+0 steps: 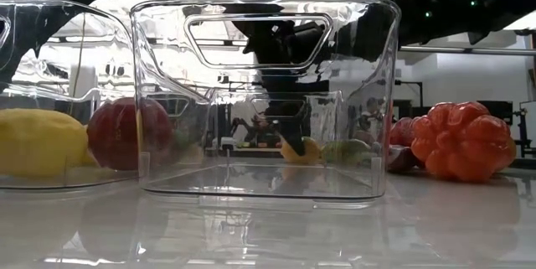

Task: Sort produce into baskets
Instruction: Put the lemon into the left transparent bin

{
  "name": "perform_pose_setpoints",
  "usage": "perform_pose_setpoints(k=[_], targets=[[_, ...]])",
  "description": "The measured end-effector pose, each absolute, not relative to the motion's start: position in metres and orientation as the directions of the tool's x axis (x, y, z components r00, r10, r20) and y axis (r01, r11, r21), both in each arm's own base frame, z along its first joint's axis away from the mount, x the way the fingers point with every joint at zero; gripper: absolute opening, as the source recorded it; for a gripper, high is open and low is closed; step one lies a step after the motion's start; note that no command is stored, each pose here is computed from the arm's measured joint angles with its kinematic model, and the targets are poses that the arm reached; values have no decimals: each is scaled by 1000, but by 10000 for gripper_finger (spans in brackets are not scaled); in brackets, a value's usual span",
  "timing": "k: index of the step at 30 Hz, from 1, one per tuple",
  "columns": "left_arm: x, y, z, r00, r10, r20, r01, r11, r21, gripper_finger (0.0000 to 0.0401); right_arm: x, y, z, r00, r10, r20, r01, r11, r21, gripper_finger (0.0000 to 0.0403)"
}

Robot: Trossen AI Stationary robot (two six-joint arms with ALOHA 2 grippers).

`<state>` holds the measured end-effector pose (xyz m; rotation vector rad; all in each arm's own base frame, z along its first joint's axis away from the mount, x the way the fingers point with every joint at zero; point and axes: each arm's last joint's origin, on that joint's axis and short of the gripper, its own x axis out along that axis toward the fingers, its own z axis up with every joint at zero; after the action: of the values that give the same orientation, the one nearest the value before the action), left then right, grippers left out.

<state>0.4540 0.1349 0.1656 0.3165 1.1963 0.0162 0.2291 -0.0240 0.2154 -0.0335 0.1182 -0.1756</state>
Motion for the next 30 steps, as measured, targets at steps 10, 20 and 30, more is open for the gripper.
perform_pose_setpoints(k=[10,20,30], targets=[[443,135,213,444,213,-870,123,948,294,188,229,-24,215,978,-175,-115,171,984,-44,291],[359,94,293,493,-243,-836,178,968,-176,193,229,-23,214,977,-170,-125,167,985,-41,291],[269,27,273,419,-237,-877,45,970,-241,200,229,-24,213,976,-171,-135,169,985,-26,291]])
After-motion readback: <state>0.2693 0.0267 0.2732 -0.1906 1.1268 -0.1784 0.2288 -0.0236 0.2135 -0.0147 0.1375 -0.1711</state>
